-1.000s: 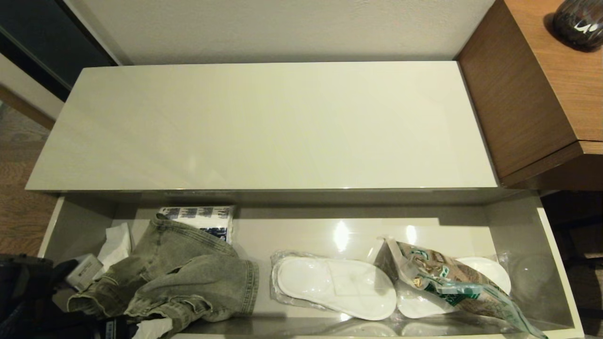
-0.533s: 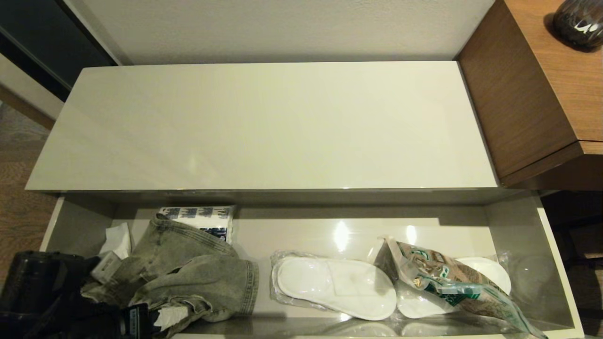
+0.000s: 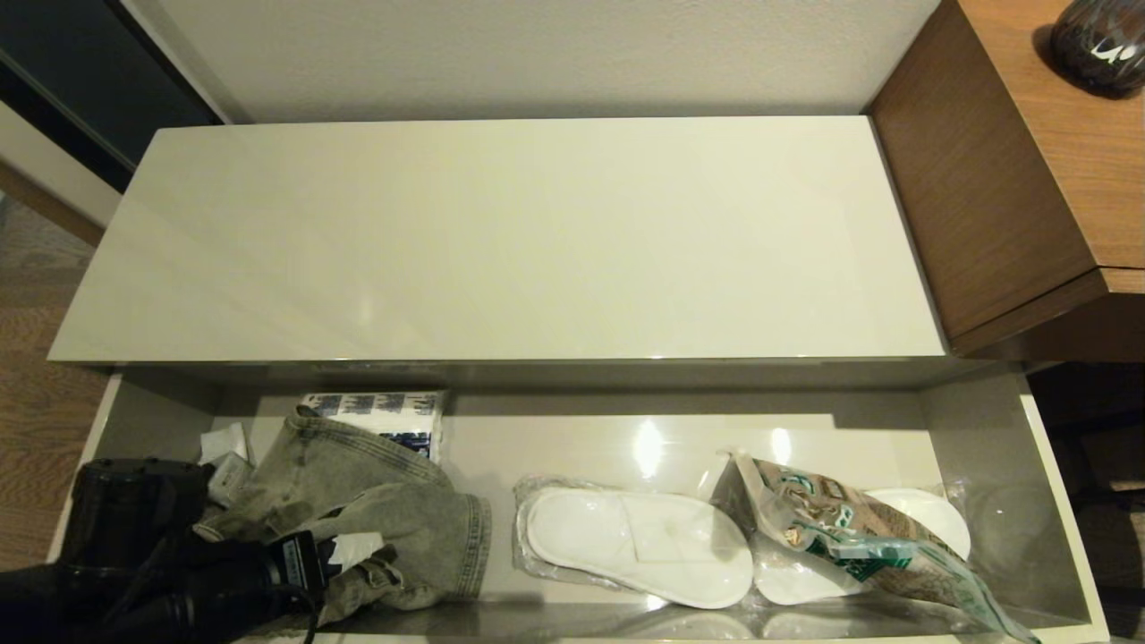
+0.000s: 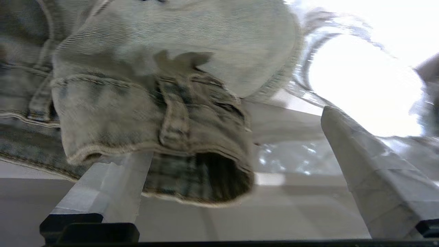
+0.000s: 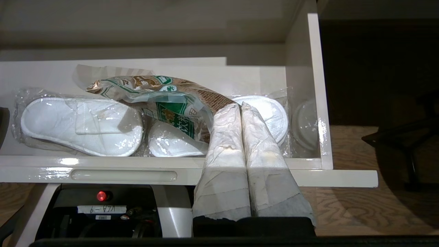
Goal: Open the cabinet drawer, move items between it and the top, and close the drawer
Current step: Take out the shorts from the drawer
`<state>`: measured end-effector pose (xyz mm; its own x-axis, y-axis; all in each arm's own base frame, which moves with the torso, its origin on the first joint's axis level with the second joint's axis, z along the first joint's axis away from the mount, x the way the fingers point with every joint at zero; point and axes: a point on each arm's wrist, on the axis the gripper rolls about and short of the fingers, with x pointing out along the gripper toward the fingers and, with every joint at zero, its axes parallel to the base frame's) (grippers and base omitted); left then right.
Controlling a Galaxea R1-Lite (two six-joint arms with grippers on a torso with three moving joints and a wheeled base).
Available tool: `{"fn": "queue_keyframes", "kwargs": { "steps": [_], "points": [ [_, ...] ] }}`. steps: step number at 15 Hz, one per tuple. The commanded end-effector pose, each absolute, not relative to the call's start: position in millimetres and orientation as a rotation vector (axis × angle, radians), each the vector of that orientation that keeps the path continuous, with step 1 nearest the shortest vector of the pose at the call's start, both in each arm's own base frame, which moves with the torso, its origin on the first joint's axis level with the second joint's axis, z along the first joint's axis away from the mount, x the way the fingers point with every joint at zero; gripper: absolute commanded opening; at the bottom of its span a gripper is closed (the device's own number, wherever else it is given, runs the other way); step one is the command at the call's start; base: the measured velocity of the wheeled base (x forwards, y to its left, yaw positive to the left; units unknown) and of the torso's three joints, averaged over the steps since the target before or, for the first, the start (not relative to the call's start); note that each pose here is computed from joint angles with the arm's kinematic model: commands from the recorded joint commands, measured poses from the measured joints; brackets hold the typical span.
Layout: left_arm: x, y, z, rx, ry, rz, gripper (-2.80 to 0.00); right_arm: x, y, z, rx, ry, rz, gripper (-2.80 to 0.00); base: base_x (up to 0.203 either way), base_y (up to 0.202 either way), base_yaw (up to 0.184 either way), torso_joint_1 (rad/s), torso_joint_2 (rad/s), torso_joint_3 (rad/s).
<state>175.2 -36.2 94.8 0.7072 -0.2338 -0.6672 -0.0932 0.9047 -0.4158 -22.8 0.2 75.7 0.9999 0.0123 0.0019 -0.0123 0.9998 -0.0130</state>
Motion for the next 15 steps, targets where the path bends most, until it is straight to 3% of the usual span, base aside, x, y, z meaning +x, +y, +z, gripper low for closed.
{"fn": "queue_keyframes", "kwargs": {
  "steps": [1, 9, 10, 15],
  "points": [
    [181.1, -36.2, 82.7, -0.414, 0.831, -0.015, 0.00, -22.7, 0.2, 75.8, -0.014, -0.002, 0.012, -2.80, 0.000, 0.000, 0.000, 0.000, 0.00, 0.000],
    [198.3, -42.1, 61.5, -0.359, 0.822, 0.081, 0.00, -22.6, 0.2, 75.4, -0.014, 0.000, 0.012, -2.80, 0.000, 0.000, 0.000, 0.000, 0.00, 0.000],
    [200.5, -43.9, 59.4, -0.352, 0.804, 0.086, -2.80, -22.6, 0.2, 75.4, -0.014, 0.000, 0.012, -2.80, 0.000, 0.000, 0.000, 0.000, 0.00, 0.000],
    [201.4, -54.2, 75.1, -0.358, 0.652, 0.023, -2.80, -22.6, 0.2, 75.5, -0.014, 0.000, 0.012, -2.80, 0.000, 0.000, 0.000, 0.000, 0.00, 0.000]
  ]
}}
